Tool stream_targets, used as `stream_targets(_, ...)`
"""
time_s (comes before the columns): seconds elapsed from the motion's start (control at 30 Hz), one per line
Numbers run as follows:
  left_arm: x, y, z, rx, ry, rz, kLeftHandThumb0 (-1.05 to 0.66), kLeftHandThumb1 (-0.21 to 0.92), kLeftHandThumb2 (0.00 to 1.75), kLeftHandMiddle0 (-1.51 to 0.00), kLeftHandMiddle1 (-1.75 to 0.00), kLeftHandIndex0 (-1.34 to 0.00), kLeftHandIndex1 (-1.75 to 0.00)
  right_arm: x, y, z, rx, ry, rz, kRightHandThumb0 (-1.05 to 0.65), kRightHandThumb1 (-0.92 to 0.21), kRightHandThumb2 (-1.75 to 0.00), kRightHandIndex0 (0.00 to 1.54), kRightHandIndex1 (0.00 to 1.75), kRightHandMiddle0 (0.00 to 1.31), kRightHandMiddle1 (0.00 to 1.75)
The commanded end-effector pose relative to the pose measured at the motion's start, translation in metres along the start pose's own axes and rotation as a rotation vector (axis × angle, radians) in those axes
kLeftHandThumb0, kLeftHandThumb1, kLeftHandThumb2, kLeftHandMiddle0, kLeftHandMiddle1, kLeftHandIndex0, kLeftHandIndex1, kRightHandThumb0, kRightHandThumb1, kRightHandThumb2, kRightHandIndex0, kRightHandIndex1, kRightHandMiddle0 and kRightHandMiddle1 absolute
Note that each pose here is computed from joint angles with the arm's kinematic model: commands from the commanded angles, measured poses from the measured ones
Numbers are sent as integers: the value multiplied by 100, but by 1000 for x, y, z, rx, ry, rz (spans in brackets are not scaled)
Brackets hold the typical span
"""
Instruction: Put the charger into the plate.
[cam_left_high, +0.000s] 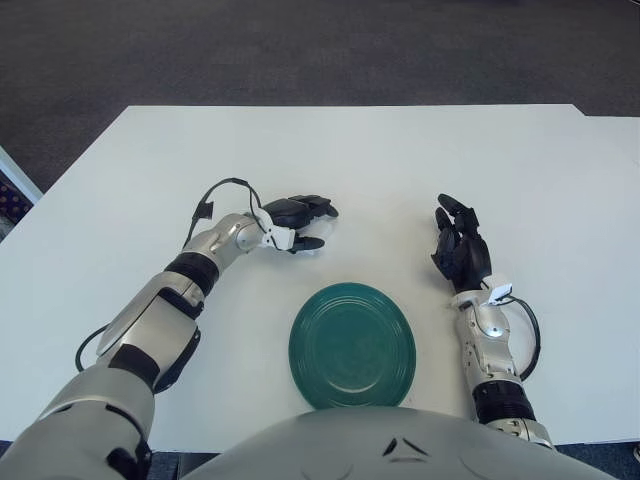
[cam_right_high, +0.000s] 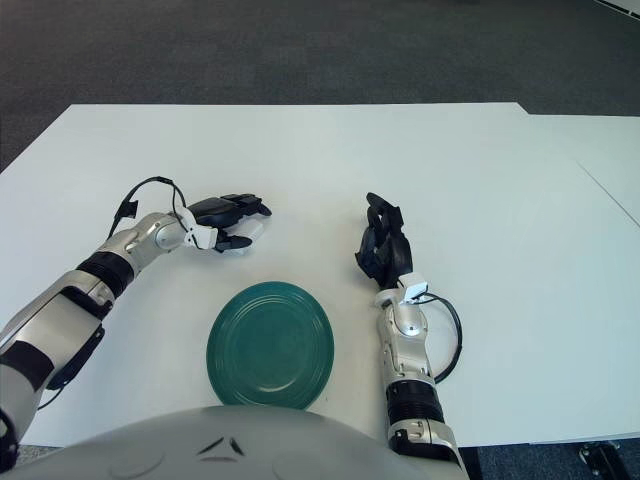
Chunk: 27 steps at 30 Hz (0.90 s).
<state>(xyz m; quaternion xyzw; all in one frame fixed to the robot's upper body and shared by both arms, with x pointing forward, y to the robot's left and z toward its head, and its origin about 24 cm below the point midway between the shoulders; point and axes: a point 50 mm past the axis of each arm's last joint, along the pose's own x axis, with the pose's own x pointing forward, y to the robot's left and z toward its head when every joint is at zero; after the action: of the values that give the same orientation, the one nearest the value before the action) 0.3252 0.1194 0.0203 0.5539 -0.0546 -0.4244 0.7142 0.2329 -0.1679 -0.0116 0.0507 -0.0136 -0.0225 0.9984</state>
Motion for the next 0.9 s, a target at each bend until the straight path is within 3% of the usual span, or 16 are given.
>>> stream_targets(0.0, -17, -49, -23, 20, 132, -205, -105, 92, 45, -13, 0, 0, -83, -56, -2, -67, 45, 381, -62, -82, -92, -87, 40, 0, 0, 77)
stream_targets(0.27, -21, -61, -29, 64, 167, -232, -105, 92, 45, -12, 0, 0, -77, -57, -4, -66, 27, 378, -58, -83, -92, -88, 38, 0, 0, 75)
stream_targets(0.87, -22, -65, -27, 98, 131, -212, -105, 92, 46, -13, 0, 0, -73, -56, -6, -66, 19, 372, -59, -82, -92, -90, 38, 0, 0, 75)
